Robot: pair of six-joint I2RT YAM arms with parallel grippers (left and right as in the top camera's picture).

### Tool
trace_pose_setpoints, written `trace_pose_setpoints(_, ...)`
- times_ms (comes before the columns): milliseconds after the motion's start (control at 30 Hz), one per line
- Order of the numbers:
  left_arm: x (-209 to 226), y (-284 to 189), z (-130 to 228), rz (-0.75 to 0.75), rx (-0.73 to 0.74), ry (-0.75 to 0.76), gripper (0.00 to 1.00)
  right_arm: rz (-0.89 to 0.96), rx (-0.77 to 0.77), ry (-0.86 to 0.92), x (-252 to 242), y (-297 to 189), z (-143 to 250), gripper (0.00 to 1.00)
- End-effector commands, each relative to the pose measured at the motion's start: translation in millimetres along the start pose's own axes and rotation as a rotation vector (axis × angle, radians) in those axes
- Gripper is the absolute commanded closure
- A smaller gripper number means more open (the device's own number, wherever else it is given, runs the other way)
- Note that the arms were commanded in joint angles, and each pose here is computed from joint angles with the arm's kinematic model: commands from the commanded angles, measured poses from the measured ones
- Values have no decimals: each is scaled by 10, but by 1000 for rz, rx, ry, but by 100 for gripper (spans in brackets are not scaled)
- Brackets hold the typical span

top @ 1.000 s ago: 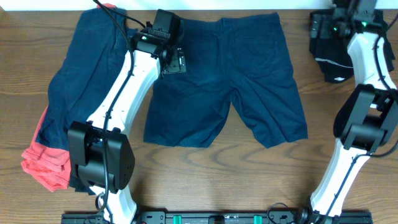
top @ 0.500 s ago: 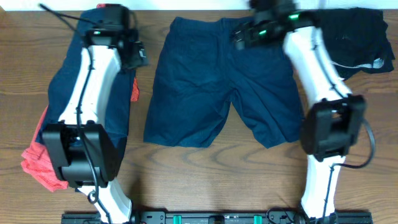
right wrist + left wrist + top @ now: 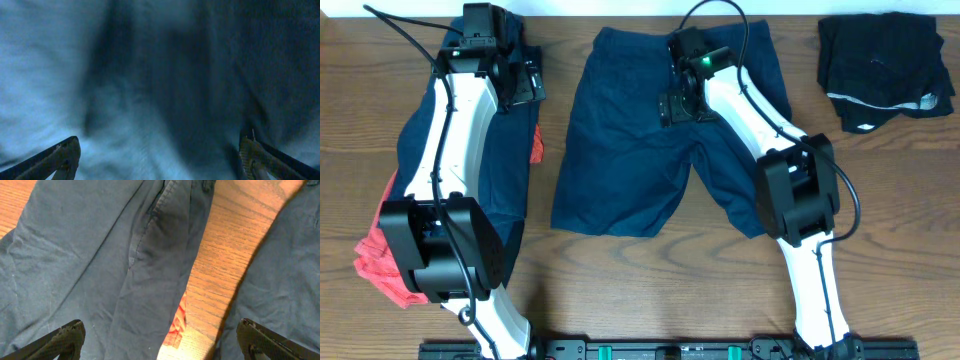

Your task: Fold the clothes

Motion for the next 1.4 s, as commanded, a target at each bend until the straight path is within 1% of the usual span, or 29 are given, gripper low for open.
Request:
trace_pose_setpoints(0, 8, 43, 25, 3, 14, 19, 2, 38, 36, 62, -105, 205, 60, 1)
trace_pose_setpoints(133, 9, 44, 24, 3, 13, 19, 2, 50, 73, 68, -177, 381, 119, 1)
trace_pose_setpoints(233, 8, 45, 24, 3, 13, 19, 2, 46, 87, 42, -235, 482, 128, 1)
trace_pose_setpoints(333, 7, 53, 26, 2, 15, 20, 2, -14, 104, -59, -270, 590, 121, 1)
trace_pose_setpoints(400, 6, 59, 29, 2, 17, 20, 2, -85, 113, -169, -297, 650, 110, 1)
trace_pose_setpoints(467, 5, 62, 29, 3, 17, 20, 2, -125, 118, -260, -395, 717, 103, 1)
trace_pose_setpoints(500, 5, 64, 29, 3, 17, 20, 2, -122, 121, -277, -494, 773, 97, 1)
trace_pose_setpoints(600, 4, 78, 34, 2, 20, 20, 2, -113, 101, -277, -796, 842, 9, 1)
trace_pose_setpoints(700, 3, 84, 37, 2, 22, 21, 2, -100, 56, -213, -1151, 892, -129, 1)
trace_pose_setpoints(800, -10, 82, 32, 4, 19, 22, 2, -123, 6, -168, -1381, 888, -248, 1)
trace_pose_setpoints(900, -95, 82, 20, 58, 14, 44, 2, -188, -16, -191, -1415, 850, -291, 1)
trace_pose_setpoints(1000, -239, 72, -33, 141, -14, 101, 2, -207, -8, -234, -1351, 807, -283, 1)
trace_pose_setpoints(1067, -340, 69, -81, 187, -41, 137, 2, -245, -6, -255, -1227, 738, -293, 1)
trace_pose_setpoints(1167, -535, 92, -131, 254, -78, 216, 2, -374, -33, -295, -937, 482, -381, 1)
trace_pose_setpoints(1267, -738, 214, -128, 279, -94, 298, 2, -470, -100, -313, -704, 21, -573, 1)
trace_pose_setpoints(1367, -988, 409, -91, 300, -103, 366, 2, -485, -178, -292, -635, -536, -773, 1)
Point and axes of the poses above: each gripper's point midway between its finger pads, its own y axis out along the fingers, its own x axis along the line the jaws close on, z = x × y, the point moved 3 cm from there along -y, back along the fingers, and after that the axes turned 3 degrees about y, right-handed, at the moved point
